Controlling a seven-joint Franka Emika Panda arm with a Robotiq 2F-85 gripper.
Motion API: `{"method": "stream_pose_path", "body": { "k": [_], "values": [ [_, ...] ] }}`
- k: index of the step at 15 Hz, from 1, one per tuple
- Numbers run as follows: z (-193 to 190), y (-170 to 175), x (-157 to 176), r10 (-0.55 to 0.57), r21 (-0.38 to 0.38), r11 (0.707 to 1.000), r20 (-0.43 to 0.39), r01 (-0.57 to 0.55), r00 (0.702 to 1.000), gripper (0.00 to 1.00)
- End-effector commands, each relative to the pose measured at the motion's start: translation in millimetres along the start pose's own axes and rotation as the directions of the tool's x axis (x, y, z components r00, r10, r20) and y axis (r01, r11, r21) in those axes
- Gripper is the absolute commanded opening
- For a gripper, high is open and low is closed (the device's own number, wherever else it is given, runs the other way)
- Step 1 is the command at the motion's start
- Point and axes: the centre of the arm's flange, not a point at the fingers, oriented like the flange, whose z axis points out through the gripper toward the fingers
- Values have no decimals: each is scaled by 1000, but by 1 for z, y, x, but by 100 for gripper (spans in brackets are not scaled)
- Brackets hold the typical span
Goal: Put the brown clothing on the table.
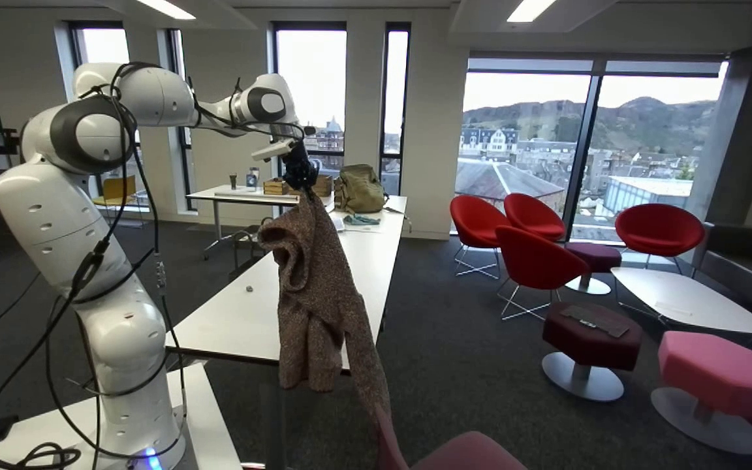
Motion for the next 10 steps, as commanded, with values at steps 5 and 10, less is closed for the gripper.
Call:
{"method": "stream_pose_path", "body": {
  "k": [5,10],
  "values": [
    [-68,-66,34,-144,-1,990,-42,144,989,2],
    [-78,-112,50,-237,38,970,-69,240,969,2]
  ]
}}
